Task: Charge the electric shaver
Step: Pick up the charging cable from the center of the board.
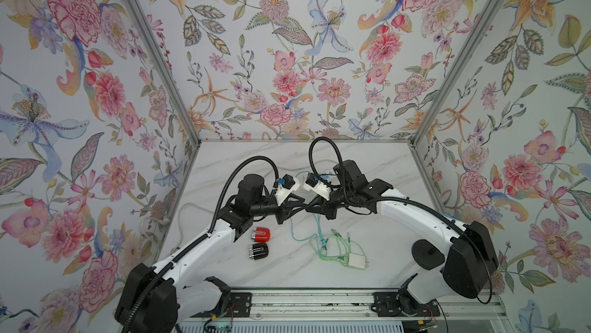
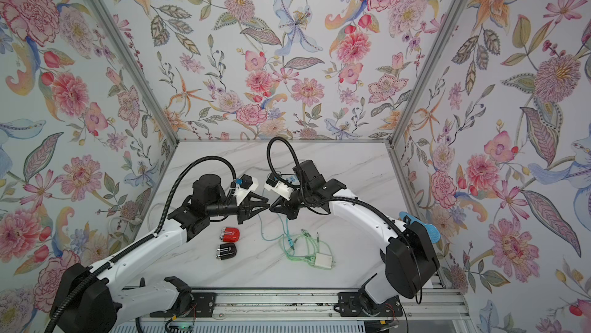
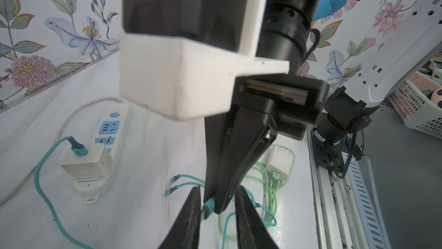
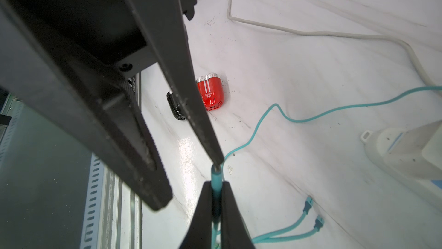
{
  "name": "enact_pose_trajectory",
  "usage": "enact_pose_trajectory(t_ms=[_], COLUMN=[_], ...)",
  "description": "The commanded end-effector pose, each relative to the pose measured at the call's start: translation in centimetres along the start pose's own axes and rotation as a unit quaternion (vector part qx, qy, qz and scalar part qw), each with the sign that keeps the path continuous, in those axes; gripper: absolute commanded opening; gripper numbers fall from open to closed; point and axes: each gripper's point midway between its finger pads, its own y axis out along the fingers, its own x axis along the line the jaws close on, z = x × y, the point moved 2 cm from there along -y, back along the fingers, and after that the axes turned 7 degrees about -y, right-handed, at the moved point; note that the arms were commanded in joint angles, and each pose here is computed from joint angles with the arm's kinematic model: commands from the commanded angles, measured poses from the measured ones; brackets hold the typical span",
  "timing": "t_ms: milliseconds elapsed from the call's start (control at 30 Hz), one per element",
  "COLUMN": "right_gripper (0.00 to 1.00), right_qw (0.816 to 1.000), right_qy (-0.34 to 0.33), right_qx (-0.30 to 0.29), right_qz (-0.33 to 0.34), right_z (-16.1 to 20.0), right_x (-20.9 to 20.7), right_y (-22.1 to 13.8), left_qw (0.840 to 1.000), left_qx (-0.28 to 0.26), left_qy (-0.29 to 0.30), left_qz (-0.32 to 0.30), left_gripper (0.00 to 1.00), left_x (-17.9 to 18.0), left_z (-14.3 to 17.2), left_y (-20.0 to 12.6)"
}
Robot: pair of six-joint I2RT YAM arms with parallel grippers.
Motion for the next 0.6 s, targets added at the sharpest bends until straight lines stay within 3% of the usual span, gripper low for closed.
enact_pose_trajectory(t_ms=[0, 300, 467, 567], right_gripper=[0.00, 0.00, 0.00, 0.00], right_qw=[1.000, 0.999, 1.000, 0.999], right_qy=[-0.015, -0.019, 0.004, 0.023], right_qx=[-0.020, -0.030, -0.007, 0.006], right_qz=[0.004, 0.002, 0.016, 0.033], right_z=[-1.0, -1.5, 0.4, 2.0], right_x=[0.8, 1.4, 0.6, 0.1], right_y=[-1.1, -1.7, -1.0, -0.8], left_qw=[1.000, 1.000, 0.995, 0.990], left_qx=[-0.008, -0.012, -0.040, -0.010], left_qy=[-0.004, -0.004, 0.000, 0.015], left_qz=[-0.008, -0.014, -0.088, -0.138], left_gripper=[0.26, 0.25, 0.29, 0.35], left_x=[0.5, 0.9, 2.5, 3.2], left_z=[0.1, 0.0, -1.8, -2.1], left_y=[-0.1, -0.2, -2.6, -4.3])
